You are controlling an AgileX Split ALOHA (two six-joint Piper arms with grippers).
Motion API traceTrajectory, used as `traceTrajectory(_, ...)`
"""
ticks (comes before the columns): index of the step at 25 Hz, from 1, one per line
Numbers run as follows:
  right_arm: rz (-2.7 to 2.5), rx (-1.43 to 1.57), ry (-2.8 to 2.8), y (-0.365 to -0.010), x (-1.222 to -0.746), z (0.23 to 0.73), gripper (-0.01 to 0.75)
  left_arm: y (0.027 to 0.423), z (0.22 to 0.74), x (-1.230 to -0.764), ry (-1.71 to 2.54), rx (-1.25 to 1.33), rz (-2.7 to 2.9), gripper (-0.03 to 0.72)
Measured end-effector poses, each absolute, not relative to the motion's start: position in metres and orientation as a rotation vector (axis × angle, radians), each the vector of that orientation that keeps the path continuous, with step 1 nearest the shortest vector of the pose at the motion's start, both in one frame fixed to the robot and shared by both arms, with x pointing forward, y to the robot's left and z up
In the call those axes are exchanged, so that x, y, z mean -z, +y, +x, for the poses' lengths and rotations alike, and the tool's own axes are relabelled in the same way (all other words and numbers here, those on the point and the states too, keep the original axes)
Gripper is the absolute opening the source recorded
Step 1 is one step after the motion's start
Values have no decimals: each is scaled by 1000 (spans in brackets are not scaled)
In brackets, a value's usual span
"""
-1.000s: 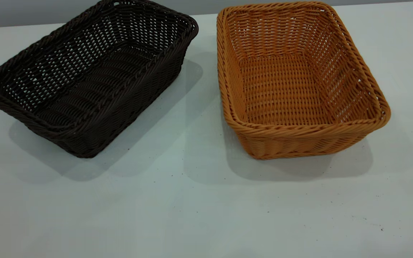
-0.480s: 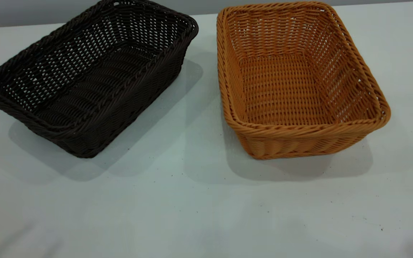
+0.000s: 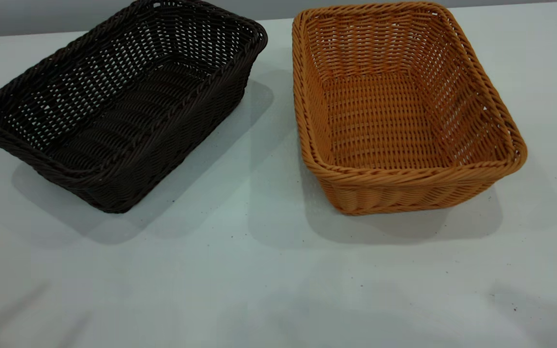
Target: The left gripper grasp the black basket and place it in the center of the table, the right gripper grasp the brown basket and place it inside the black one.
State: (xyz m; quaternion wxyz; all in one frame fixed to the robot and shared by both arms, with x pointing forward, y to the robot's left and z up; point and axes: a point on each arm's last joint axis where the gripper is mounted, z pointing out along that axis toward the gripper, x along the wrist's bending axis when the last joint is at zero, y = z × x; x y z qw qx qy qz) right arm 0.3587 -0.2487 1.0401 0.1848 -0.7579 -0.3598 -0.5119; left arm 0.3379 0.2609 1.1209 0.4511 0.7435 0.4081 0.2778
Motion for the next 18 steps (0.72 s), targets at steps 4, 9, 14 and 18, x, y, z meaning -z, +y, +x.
traceTrajectory(4,-2180,1359,-796,-248,-1020,367,335,261,338,-1121,1010,-684,1838,455)
traceTrajectory(9,-2218,1266,-664,-244,-1010,376,335,261,338,-1121,1011,-679,1835,455)
traceTrajectory(14,-2265,1134,-648,-232,-994,388,335,259,338,-1122,1011,-663,1819,455)
traceTrajectory(18,-2323,1014,-641,-218,-974,397,335,259,337,-1122,1011,-662,1819,455)
